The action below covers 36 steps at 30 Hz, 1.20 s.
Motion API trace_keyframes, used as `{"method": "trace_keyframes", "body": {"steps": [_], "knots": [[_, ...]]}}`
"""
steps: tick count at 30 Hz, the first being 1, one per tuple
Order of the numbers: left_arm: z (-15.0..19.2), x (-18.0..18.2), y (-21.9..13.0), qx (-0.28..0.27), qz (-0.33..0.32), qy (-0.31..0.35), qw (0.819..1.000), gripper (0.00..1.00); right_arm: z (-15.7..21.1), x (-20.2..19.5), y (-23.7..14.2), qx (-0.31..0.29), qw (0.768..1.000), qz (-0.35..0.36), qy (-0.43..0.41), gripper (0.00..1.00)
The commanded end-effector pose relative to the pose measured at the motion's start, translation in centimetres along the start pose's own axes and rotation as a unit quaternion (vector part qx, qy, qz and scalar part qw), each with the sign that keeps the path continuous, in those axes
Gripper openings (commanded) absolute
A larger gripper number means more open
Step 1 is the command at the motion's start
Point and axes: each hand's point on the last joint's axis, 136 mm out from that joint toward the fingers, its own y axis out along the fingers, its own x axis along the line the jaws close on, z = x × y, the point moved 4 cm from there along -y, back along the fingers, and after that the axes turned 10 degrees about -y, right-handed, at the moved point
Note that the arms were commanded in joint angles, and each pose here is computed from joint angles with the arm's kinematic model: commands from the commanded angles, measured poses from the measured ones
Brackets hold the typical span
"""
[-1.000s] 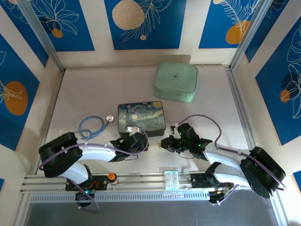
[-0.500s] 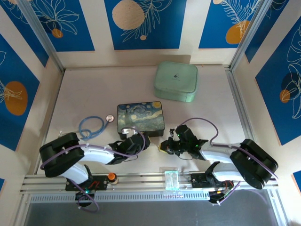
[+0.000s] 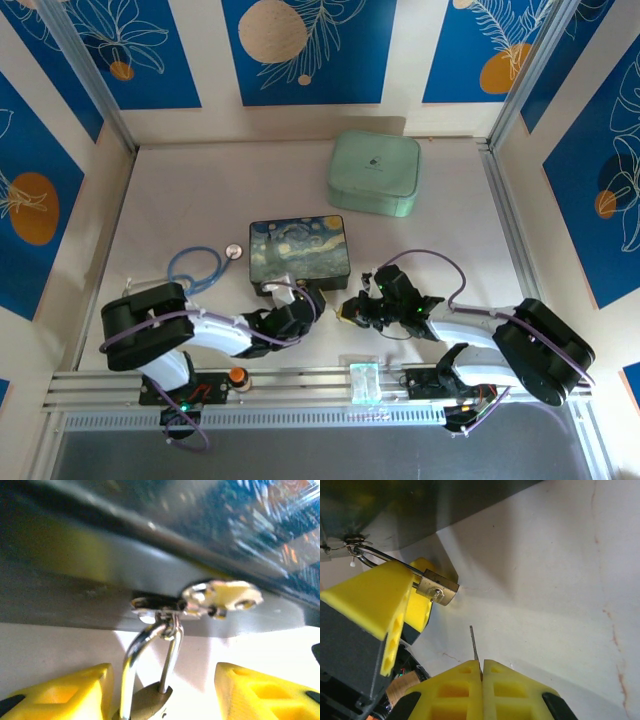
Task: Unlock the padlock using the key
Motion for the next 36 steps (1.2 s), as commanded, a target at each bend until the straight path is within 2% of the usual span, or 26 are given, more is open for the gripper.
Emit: {"method": "trace_keyframes", "body": {"steps": [1,11,21,25,31,36], "knots": [[2.8,3.1,-0.4,0.057,-0.066,0.017,0.996,0.51,0.1,-0.2,0.1,0.002,1.0,0.007,0.003,0.0],[2.3,2.0,-0.4,0.063,-0.055,0.027,0.996,0.2,-0.2,0.2,0.3,0.005,1.0,0.004,0.002,0.0],[1.0,0.0,-1.1,0.097,0.003,-0.046,0.994,0.15,-0.1,1.2,0.8,0.021,0.998,-0.058,0.018,0.0],[0.5,-1.1,-1.6,0.095,0.029,-0.062,0.993,0.15,0.0,1.2,1.1,0.03,0.996,-0.077,0.028,0.0],[-0.5,-1.4,-2.4,0.087,0.041,-0.079,0.992,0.13,0.1,0.7,1.4,0.048,0.993,-0.104,0.038,0.0],[-0.6,-1.1,-2.2,0.089,0.037,-0.089,0.991,0.1,0.2,2.3,1.6,0.069,0.988,-0.14,0.003,0.0]]}}
